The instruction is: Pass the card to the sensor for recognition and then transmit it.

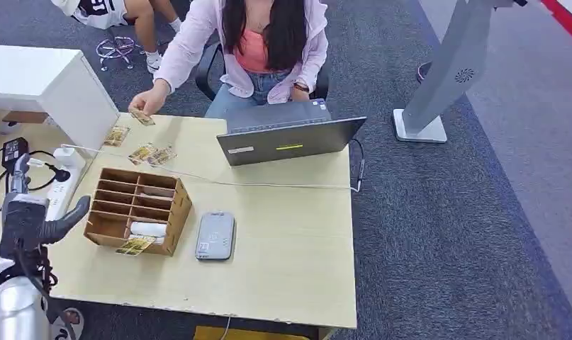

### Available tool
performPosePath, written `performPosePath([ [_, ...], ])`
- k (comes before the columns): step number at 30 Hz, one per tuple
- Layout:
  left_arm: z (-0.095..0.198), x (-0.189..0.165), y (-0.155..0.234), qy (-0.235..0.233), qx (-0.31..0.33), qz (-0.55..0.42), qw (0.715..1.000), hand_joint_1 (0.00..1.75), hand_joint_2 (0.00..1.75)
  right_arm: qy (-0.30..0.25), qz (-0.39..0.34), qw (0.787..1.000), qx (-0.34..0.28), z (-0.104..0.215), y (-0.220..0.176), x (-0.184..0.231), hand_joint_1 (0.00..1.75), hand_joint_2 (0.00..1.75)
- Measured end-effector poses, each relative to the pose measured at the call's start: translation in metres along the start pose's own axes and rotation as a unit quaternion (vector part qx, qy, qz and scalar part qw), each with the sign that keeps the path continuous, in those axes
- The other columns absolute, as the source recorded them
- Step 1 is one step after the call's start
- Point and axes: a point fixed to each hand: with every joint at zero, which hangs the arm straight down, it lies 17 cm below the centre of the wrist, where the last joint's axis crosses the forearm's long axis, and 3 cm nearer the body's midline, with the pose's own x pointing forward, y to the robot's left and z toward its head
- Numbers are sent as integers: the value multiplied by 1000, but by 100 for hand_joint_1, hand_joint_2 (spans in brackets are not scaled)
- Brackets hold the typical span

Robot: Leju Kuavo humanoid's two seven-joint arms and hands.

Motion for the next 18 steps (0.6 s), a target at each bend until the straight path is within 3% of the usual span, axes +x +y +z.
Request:
performPosePath([
  [18,-90,32,-27,-34,-32,-242,969,0,175,-26,48,998,7,2,3,11,0,0],
])
